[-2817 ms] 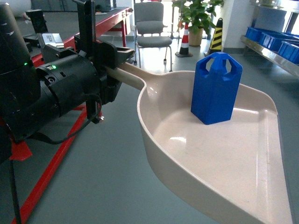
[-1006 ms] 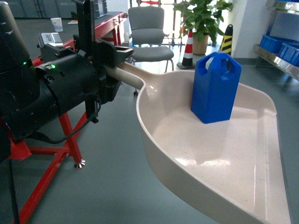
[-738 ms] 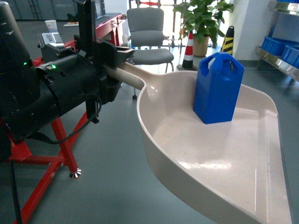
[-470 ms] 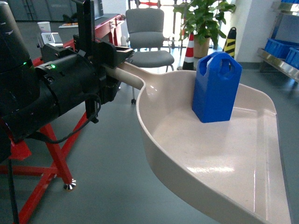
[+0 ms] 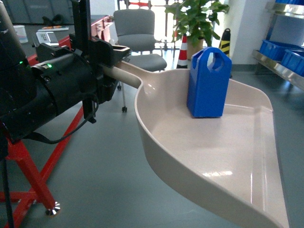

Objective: Place part in tray to right shelf

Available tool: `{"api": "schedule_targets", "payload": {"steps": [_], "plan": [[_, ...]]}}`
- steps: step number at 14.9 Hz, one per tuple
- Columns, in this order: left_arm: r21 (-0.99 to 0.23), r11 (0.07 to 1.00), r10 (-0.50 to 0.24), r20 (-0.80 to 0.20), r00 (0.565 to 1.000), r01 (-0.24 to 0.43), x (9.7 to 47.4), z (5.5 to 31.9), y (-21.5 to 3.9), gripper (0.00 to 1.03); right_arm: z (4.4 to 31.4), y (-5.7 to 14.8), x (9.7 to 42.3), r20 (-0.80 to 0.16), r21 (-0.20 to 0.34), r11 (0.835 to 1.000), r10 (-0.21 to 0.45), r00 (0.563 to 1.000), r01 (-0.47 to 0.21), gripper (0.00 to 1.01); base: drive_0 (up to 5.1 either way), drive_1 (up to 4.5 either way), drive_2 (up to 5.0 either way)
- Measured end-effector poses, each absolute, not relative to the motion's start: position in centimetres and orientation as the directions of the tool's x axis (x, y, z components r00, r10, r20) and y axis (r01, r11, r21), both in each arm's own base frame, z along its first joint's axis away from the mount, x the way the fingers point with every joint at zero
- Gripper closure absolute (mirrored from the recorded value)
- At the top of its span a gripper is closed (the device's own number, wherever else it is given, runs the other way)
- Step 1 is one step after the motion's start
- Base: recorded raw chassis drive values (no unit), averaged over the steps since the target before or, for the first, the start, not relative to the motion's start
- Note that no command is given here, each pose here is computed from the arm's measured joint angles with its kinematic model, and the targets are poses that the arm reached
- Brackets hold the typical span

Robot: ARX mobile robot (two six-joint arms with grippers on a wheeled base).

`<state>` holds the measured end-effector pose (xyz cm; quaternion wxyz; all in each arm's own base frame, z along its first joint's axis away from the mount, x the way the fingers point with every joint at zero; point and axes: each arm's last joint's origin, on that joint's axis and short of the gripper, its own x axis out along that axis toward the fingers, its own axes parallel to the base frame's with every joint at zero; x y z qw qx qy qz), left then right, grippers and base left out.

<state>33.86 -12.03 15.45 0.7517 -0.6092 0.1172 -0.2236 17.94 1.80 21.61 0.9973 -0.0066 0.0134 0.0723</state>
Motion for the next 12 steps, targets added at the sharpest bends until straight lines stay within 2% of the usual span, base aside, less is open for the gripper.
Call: {"api": "schedule_targets", "payload": {"steps": [2,12], "plan": [[-0.969,0.154,-0.501,0.093,0.86,0.195,33.67,15.42,-12.54,0.91,21.61,1.8,17.94,-0.028,-0.011,0.989,0.144,0.989,-0.145,0.03,-1.7,-1.72,-1.7],[-0.969,0.156,-0.495,0.092,0.864,0.193,33.73,15.41,-12.38,0.91,21.64,1.8,17.92,-0.026,-0.011,0.989,0.144,0.989,-0.144,0.03,-1.5,-1.54,-1.5]]}}
